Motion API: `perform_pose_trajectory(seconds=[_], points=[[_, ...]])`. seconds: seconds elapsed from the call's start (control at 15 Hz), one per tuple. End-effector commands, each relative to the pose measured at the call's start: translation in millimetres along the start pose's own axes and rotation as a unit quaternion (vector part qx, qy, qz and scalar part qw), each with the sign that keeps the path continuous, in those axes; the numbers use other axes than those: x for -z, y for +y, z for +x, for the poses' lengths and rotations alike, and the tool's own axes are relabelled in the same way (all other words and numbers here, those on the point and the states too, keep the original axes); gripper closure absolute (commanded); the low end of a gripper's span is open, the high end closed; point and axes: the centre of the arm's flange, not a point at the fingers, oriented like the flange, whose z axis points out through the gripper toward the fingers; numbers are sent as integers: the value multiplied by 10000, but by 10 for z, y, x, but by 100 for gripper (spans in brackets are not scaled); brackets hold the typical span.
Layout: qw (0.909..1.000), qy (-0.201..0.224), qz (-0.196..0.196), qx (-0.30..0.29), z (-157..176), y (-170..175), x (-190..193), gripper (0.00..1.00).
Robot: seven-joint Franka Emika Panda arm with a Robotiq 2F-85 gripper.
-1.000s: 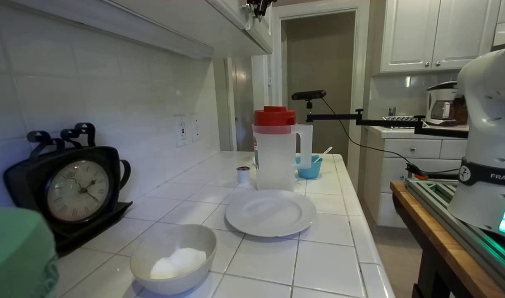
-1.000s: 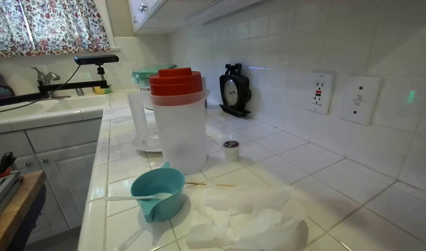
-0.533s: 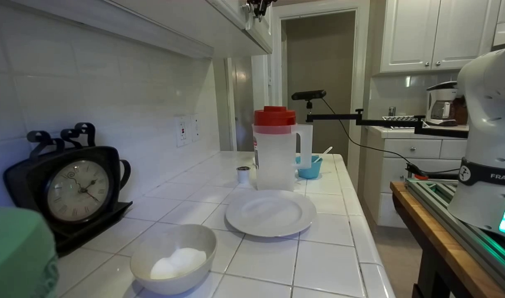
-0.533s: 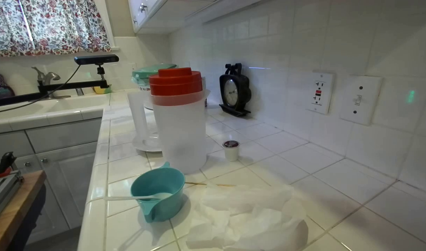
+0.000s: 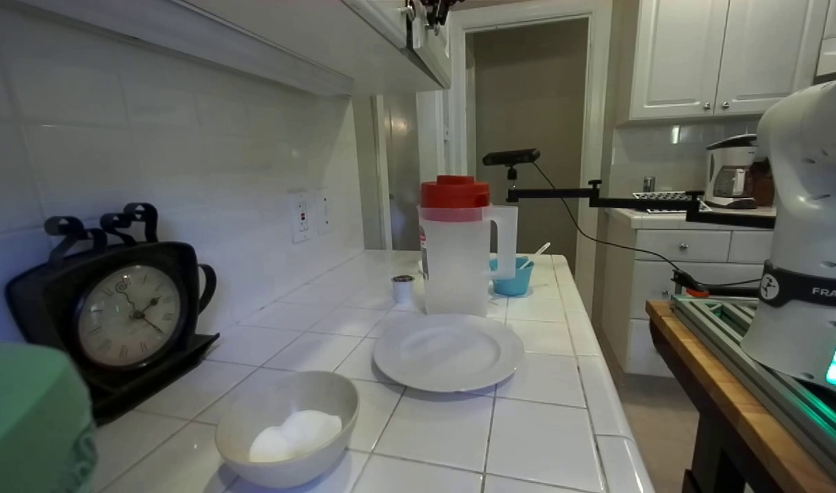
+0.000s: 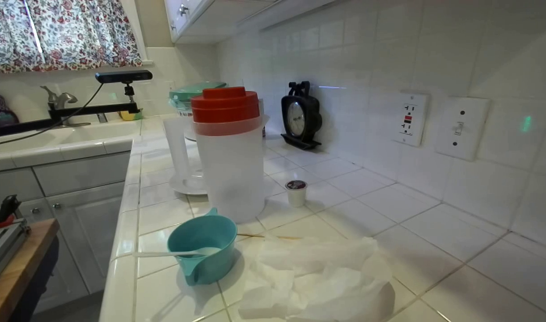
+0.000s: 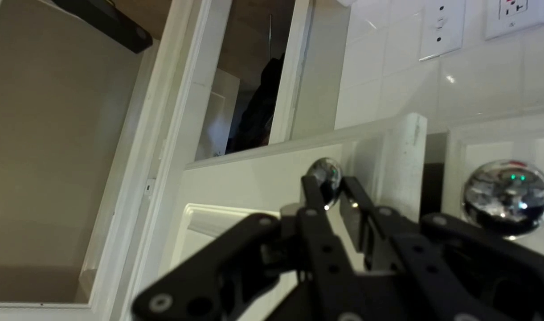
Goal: Open the cabinet door on the right
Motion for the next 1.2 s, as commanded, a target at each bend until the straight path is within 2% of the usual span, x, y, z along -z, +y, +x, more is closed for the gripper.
perform_pose_trajectory(seconds=[0.0,1.13], points=[[9998,33,-98,172,-108,251,60,96],[9988,138,13,472,-299,981,115,96]])
